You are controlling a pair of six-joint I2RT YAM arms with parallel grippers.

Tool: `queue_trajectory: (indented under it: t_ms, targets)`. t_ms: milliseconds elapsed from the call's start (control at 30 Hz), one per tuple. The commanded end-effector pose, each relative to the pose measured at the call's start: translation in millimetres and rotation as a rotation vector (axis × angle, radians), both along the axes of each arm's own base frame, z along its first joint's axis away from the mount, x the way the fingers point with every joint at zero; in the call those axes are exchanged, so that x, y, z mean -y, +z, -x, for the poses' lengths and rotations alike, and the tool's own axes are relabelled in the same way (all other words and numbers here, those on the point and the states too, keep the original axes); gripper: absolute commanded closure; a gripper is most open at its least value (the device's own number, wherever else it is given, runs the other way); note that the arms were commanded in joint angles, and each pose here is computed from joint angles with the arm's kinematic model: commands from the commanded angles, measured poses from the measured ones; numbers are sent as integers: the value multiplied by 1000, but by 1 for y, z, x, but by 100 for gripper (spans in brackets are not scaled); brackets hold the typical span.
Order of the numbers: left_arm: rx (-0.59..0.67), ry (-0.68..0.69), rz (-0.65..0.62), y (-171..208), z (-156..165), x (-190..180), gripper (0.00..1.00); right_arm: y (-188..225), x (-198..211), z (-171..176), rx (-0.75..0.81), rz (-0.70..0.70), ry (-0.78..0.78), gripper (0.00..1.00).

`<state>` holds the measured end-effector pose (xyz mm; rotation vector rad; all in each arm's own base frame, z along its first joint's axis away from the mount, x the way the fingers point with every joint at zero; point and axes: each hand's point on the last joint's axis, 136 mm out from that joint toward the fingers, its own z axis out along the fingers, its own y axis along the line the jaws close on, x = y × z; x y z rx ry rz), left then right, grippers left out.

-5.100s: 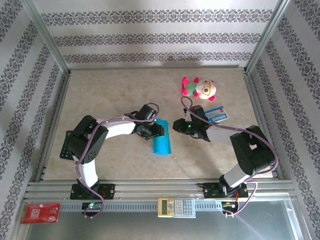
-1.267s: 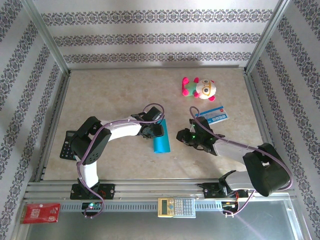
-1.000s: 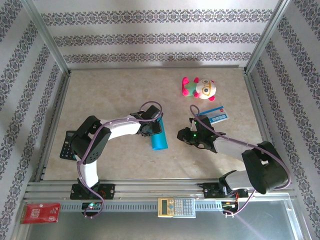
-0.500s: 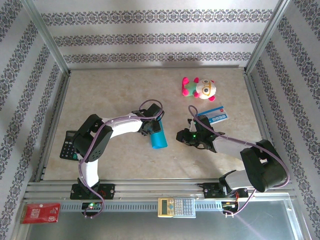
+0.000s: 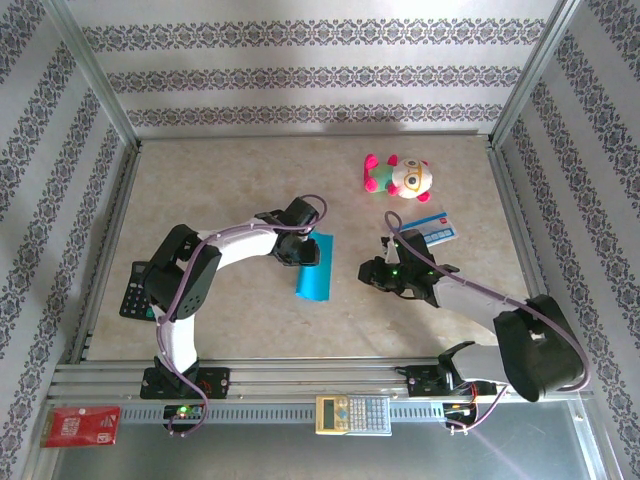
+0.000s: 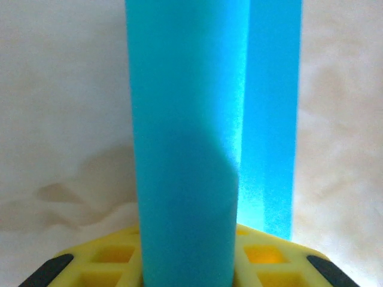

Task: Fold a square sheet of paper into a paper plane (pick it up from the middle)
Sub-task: First fold in half a square sheet of paper at the center of the table.

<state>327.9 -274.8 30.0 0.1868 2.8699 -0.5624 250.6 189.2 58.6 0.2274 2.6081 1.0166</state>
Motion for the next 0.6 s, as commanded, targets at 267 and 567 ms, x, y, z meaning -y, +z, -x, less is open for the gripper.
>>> queue_trajectory:
  t_ms: [267,567]
  targets:
    - [-82,-268,75,8,23,-14,65,-2,13,3,-3,77,-20,80]
    - [-77,-11,-68,-24,4,-37,55,-5,11,5,-13,90,-16,80]
